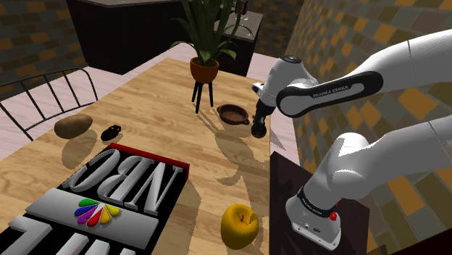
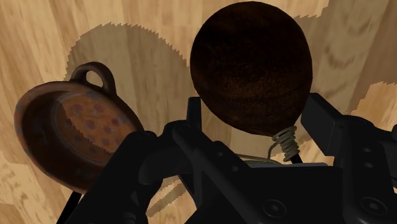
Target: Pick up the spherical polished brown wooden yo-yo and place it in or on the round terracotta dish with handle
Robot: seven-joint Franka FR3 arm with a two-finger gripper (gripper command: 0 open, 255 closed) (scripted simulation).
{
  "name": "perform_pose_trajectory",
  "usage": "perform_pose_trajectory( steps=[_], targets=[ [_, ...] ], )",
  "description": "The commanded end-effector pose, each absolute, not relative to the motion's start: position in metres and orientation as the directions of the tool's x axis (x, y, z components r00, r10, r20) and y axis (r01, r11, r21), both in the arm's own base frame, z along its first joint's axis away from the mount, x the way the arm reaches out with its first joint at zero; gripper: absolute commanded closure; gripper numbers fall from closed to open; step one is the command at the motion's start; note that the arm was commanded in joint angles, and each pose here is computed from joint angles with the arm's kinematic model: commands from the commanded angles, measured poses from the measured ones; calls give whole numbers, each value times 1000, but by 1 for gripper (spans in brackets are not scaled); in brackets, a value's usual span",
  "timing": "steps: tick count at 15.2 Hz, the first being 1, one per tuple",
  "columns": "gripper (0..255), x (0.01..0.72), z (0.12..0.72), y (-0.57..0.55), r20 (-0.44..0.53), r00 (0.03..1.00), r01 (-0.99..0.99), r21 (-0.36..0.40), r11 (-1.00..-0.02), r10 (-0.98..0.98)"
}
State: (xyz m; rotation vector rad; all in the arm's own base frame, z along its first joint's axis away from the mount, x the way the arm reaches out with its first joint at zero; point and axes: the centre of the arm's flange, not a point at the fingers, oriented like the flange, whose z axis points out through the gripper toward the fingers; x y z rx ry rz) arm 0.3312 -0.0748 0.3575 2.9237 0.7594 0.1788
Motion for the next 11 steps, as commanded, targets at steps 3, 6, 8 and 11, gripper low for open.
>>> perform_pose_trajectory(
  steps=[3,6,8,11],
  targets=[
    [255,331,378,-76,84,868,477,141,-868,490],
    [255,342,385,-82,84,868,477,141,-868,490],
    [255,365,384,-95,84,868,477,141,-868,490],
    [255,399,384,-115,84,868,477,141,-868,490]
  ],
)
